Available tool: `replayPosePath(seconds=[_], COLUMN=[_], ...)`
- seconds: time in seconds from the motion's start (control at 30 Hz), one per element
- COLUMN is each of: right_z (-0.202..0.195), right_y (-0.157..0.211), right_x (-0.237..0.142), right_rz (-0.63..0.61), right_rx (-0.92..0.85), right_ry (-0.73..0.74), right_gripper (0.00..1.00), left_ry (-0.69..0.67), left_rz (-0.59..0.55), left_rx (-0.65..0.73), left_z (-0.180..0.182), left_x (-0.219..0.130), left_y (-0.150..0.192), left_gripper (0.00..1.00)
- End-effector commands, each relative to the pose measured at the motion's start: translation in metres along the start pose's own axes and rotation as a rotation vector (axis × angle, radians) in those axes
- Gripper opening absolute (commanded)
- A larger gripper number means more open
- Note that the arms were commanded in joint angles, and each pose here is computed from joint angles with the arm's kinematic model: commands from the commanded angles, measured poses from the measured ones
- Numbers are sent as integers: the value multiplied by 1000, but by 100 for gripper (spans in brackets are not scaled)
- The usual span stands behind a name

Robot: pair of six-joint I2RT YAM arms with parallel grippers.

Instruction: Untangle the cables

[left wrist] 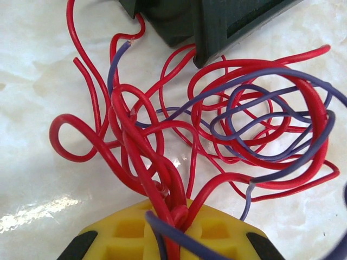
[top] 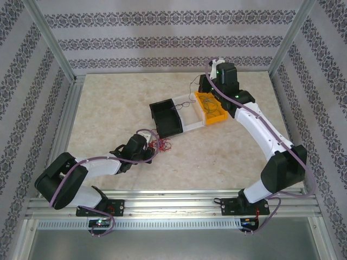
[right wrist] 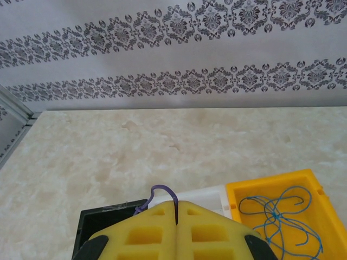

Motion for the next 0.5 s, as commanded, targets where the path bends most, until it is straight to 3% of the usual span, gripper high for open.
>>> replayPosePath(seconds=[0.0,0.37,0.47], right_z=[6,-11,-15], right_y=[1,85,100], right_x=[6,84,100], right_rz=[-34,220,288], right_rx=[3,36,58], right_ry=[2,185,188], right_gripper=[0,0,6], left_ry=[-8,133,147], left_rz=[-1,31,26], left_rx=[13,64,67], left_z=[-1,-16,-17], left_x=[-3,-8,-11], left_y=[2,-3,-4], left_gripper=[0,0,0])
Point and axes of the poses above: each hand's point on the last joint's axis, 136 mm out from that joint toward the fingers, its own x axis out along the fingers, its own z axis along the line the jaws close on, y = z × x, the point moved 9 cm from there along -x, back along the fingers, and after that the axes turned 7 degrees about x, right-handed, at the moved point
